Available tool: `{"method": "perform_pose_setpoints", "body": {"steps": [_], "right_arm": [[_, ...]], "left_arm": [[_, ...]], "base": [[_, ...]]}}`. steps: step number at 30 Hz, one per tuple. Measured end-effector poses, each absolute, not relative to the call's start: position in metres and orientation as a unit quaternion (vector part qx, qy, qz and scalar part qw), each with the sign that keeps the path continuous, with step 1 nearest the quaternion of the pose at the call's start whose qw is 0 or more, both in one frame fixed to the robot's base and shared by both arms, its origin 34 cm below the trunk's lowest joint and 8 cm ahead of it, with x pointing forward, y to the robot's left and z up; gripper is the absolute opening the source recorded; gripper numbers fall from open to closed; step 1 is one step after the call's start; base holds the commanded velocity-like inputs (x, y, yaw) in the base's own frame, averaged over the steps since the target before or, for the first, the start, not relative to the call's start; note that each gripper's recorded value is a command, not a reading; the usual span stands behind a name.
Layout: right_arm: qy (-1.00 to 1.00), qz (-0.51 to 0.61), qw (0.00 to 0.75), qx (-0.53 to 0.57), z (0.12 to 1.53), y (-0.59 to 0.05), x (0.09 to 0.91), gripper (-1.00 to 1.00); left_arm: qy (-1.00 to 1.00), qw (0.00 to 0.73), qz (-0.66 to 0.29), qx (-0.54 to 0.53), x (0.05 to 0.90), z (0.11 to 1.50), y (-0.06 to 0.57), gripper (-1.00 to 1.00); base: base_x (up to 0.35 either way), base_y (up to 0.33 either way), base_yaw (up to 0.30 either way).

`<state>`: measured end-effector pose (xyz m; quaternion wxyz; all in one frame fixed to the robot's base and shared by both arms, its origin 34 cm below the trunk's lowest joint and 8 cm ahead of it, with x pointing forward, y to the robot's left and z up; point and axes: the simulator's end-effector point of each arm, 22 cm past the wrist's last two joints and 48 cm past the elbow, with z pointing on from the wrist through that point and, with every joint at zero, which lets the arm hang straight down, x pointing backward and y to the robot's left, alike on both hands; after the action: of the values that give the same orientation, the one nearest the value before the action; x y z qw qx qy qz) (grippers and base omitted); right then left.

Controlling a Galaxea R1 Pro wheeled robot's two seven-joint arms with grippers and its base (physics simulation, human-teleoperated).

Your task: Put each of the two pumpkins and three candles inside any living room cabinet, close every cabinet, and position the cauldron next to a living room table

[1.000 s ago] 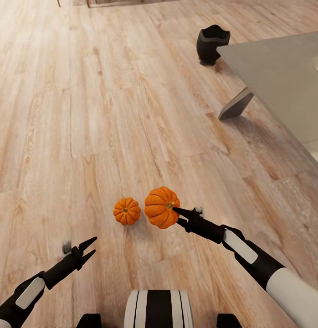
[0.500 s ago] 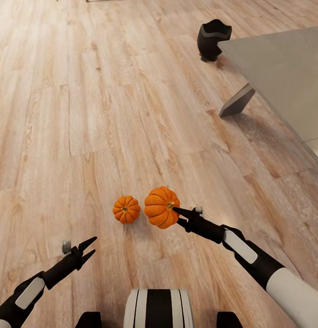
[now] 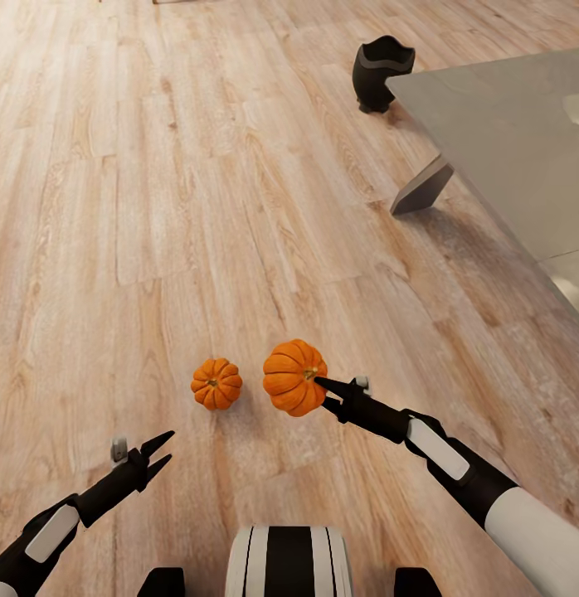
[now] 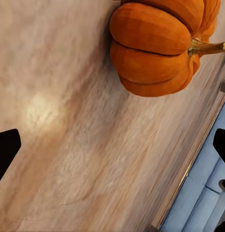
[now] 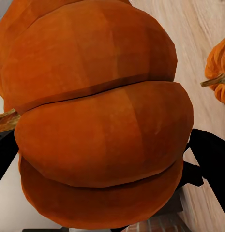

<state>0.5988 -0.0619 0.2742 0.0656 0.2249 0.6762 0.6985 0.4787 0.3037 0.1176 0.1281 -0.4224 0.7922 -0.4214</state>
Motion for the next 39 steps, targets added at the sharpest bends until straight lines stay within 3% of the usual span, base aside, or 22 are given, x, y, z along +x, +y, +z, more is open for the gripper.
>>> {"method": "perform_pose_setpoints", "body": {"steps": [39], "right_arm": [[0.678, 0.696, 0.076, 0.224, 0.2729, -0.0629, 0.6012, -1.0]], "left_arm": [[0.792, 0.128, -0.42, -0.424, 0.4784, 0.1171, 0.3047, 1.0]], "base": [[0.093, -0.06, 0.0]]}}
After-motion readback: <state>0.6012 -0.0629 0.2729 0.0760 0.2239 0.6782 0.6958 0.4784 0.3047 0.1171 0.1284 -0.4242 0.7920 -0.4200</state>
